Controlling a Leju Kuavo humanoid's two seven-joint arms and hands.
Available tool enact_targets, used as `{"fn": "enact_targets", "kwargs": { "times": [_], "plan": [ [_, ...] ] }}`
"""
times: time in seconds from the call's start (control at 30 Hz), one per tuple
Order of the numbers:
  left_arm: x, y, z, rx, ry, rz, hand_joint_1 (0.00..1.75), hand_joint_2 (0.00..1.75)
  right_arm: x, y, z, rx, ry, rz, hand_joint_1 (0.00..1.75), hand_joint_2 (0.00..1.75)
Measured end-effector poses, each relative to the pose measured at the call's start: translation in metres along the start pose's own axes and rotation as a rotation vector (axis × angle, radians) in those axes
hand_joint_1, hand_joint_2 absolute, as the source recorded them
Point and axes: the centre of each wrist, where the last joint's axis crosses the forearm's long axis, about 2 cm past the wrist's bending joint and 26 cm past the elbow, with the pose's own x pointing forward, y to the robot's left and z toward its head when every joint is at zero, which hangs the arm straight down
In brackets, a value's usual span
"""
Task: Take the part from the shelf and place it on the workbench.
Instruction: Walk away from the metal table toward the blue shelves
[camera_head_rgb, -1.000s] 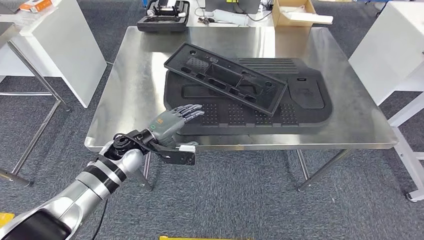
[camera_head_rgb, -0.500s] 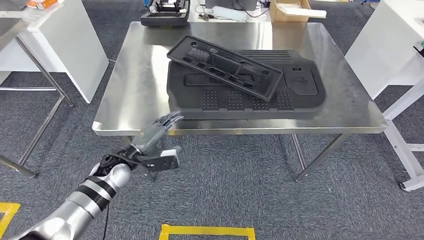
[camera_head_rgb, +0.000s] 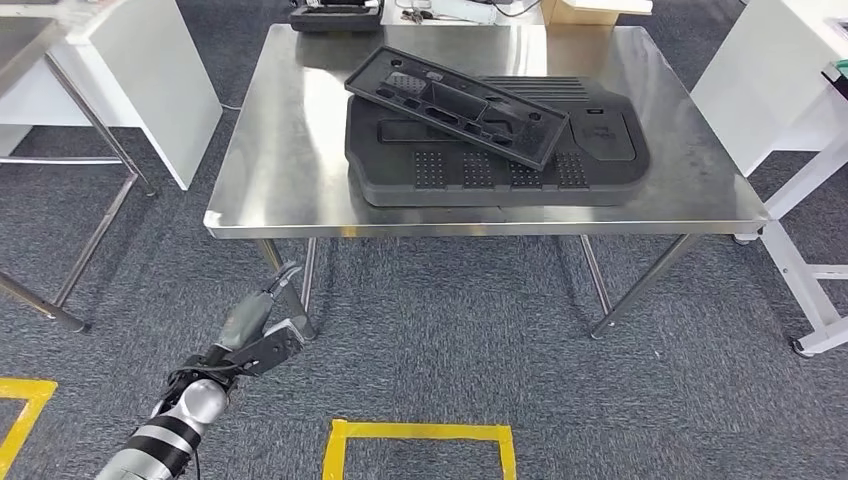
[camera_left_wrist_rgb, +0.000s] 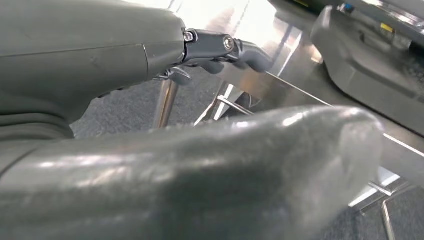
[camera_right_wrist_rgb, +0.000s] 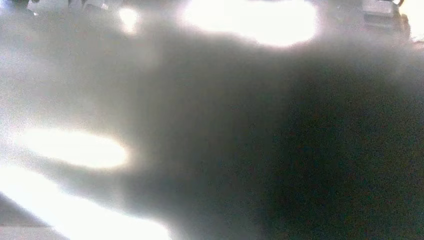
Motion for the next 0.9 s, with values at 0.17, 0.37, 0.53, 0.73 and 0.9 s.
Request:
{"fn": "enact_targets", "kwargs": {
  "times": [0.17, 0.37, 0.53, 0.73, 0.9],
  "plan": [
    [-0.009, -0.001, 0.011, 0.005, 0.044, 0.009, 0.0, 0.0, 0.0, 0.001, 0.0, 0.002, 0.001, -0.001, 0.0, 0.0],
    [-0.032, -0.008, 0.04, 0.043, 0.18, 0.086, 0.0, 0.0, -0.004, 0.004, 0.001, 0.01, 0.01, 0.006, 0.0, 0.0],
    [-0.061, -0.024, 0.077, 0.038, 0.343, 0.168, 0.0, 0.0, -0.003, 0.004, 0.001, 0.017, 0.009, 0.023, 0.0, 0.0],
    [-0.08, -0.053, 0.118, -0.028, 0.565, 0.278, 0.0, 0.0, -0.001, 0.006, 0.001, 0.023, 0.002, 0.034, 0.0, 0.0],
    [-0.083, -0.069, 0.14, -0.065, 0.673, 0.331, 0.0, 0.0, 0.002, 0.007, 0.001, 0.025, -0.007, 0.034, 0.0, 0.0]
  ]
}}
